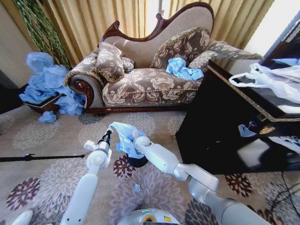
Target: Place a garbage bag over the trash bin.
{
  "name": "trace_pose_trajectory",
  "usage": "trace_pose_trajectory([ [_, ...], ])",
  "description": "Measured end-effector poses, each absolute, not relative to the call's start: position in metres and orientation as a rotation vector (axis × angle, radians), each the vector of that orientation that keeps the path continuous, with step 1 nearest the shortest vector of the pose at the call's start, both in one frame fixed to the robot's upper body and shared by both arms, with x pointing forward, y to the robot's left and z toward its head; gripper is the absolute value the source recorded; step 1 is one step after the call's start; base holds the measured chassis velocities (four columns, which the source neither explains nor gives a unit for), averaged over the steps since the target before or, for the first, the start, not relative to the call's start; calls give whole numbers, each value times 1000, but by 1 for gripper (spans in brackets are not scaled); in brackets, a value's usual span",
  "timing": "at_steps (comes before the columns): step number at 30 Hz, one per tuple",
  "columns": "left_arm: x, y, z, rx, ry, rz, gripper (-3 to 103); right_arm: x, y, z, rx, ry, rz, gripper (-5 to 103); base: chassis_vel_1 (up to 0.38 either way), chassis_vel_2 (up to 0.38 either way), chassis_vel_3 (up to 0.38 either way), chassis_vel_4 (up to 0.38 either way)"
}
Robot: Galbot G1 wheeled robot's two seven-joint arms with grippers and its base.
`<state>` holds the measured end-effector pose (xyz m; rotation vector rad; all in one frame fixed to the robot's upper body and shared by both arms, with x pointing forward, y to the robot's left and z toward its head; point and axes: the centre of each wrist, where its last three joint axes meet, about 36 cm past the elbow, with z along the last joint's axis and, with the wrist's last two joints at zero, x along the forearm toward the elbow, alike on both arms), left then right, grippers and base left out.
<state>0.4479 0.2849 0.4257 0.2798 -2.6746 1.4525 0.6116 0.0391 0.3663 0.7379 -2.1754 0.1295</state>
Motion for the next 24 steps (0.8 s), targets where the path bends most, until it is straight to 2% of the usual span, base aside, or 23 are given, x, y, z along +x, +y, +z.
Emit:
trace_pose_trajectory([
  [4,442,282,411,309,-2646,1431,0,622,19,349,680,-2173,144,0,0,0,0,0],
  [15,439,272,385,338,-2609,1370,0,614,21,342,693,-2163,129,0,0,0,0,0],
  [24,433,262,373,361,-2606,1287,0,620,3,327,625,-2165,172,0,0,0,0,0],
])
